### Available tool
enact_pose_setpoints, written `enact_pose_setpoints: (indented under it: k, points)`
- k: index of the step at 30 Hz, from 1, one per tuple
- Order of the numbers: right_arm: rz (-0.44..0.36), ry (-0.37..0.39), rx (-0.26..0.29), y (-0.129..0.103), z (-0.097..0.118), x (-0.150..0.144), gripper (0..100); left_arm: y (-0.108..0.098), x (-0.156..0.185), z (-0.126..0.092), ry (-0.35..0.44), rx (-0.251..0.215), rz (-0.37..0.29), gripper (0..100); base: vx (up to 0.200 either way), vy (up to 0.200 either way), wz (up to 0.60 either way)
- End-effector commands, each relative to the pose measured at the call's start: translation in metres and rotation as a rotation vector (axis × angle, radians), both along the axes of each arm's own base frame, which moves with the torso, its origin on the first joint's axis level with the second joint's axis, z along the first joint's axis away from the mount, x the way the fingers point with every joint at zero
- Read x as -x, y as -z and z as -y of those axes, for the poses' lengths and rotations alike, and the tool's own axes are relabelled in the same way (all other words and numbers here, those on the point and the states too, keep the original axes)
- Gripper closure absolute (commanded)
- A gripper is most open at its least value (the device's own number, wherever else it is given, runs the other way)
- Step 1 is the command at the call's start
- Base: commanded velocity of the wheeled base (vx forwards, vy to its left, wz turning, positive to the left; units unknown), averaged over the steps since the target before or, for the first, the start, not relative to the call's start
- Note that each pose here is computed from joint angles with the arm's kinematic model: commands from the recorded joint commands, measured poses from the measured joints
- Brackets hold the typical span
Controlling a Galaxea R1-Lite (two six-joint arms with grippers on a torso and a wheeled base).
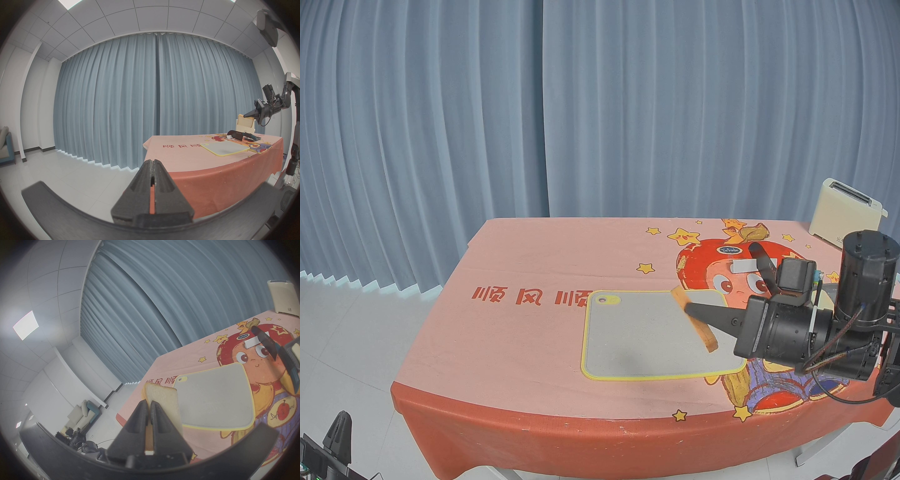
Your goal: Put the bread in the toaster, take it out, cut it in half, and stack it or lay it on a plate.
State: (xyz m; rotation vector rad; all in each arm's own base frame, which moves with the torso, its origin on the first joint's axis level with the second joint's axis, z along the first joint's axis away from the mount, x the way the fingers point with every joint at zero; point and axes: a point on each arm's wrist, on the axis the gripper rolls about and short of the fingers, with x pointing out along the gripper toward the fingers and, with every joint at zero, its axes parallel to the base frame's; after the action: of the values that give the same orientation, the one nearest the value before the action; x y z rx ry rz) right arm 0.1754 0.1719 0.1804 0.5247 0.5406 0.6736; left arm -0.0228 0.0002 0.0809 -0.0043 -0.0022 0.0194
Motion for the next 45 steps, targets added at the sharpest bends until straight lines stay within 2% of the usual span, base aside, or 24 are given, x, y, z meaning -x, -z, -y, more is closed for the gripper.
enact_pose_setpoints:
  k: [1,8,15,26,45]
  points:
    - [0.019,0.006,-0.013,-0.0046,0.0102,0.0064,100,0.0048,-0.0014,0.0000,-0.001,0.000,-0.019,100,0.000,0.000,0.00]
    - [0.000,-0.005,0.020,0.0047,0.0068,0.0064,100,0.0048,-0.0014,0.0000,-0.001,0.000,-0.019,100,0.000,0.000,0.00]
    - [0.018,0.000,0.010,0.0000,0.0085,0.0084,100,0.0048,-0.0014,0.0000,-0.001,-0.003,-0.019,100,0.000,0.000,0.00]
    - [0.005,0.004,0.023,0.0044,0.0077,0.0065,100,0.0048,-0.0014,-0.0001,-0.007,0.003,-0.019,100,0.000,0.000,0.00]
    - [0.028,0.008,0.047,0.0050,0.0096,0.0038,100,0.0048,-0.0014,-0.0002,-0.008,0.005,-0.019,100,0.000,-0.200,0.00]
